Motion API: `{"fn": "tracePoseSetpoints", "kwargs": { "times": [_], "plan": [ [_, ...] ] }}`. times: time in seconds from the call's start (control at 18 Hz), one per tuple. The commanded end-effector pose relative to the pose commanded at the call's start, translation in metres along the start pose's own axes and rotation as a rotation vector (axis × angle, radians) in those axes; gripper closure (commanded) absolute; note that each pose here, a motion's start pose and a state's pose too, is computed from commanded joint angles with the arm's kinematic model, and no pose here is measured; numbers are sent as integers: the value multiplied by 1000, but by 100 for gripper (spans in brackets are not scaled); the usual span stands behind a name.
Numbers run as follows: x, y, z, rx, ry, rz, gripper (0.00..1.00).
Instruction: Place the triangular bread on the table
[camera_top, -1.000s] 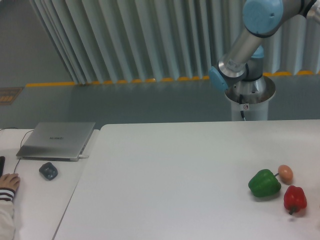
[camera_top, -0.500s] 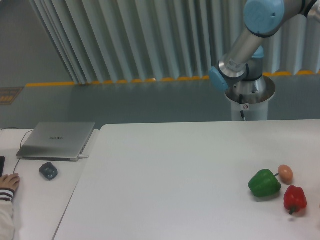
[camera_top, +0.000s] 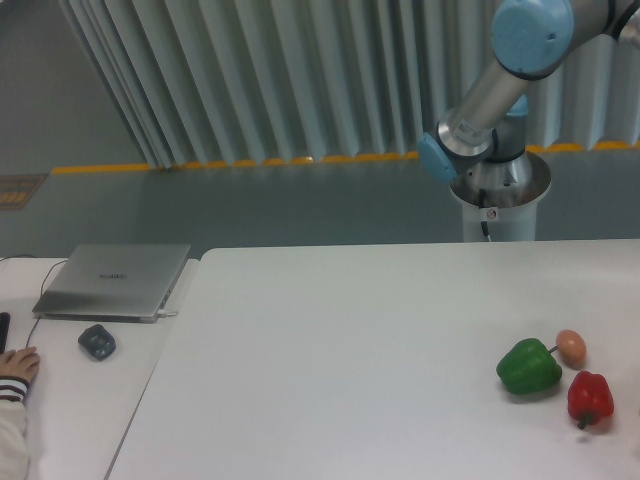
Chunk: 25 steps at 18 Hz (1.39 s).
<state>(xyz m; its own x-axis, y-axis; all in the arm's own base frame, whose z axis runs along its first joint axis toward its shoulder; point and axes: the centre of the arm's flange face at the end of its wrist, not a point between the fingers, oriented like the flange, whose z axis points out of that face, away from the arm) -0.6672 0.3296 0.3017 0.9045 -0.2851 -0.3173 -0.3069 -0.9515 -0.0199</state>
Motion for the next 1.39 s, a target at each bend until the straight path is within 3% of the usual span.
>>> {"fn": "tracePoseSetpoints", "kwargs": {
  "times": [1.39],
  "plan": [
    [-2, 14, 29, -4, 18, -20, 0]
  ]
}}
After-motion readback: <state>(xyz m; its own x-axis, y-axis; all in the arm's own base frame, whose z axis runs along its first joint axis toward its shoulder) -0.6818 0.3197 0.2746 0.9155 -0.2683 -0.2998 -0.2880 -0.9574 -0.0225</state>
